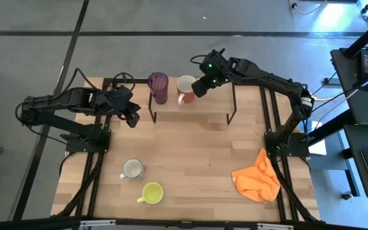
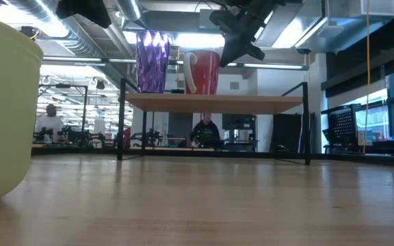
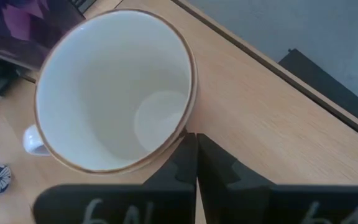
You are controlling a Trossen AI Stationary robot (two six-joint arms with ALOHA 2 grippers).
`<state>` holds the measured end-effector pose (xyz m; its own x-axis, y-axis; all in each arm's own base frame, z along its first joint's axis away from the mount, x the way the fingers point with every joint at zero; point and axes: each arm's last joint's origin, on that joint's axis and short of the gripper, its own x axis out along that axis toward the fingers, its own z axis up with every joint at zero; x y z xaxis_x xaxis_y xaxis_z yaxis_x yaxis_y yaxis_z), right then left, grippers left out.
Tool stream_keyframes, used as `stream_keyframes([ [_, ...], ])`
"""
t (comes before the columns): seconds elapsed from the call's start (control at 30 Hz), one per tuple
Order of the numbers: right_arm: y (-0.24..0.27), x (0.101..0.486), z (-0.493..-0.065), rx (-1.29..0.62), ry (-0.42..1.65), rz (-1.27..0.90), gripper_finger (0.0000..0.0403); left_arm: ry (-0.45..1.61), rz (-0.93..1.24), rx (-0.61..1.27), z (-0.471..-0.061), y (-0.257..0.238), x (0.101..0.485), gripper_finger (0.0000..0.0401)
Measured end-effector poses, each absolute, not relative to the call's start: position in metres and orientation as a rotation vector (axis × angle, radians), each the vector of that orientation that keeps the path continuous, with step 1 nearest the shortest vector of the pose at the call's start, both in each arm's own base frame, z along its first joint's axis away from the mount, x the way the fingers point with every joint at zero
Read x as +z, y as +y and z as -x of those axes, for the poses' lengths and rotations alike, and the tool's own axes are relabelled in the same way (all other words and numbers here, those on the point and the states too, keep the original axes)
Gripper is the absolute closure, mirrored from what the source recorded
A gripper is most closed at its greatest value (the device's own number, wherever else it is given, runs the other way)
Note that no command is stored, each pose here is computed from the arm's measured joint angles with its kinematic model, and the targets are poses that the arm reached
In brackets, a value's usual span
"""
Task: Stack small to large cups/mugs on shelf
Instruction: Put the orange mug on the shelf
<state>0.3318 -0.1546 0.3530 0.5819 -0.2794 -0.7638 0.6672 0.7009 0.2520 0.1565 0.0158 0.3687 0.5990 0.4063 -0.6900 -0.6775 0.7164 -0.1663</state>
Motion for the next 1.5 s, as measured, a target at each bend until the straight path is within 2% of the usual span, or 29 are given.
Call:
stream_keyframes([
  [1.5, -0.162, 0.358, -0.348, -0.565, 0.595, -0.545, 0.0398, 0.673, 0.440, 0.652, -0.156, 0.016, 0.369, 0.0353],
])
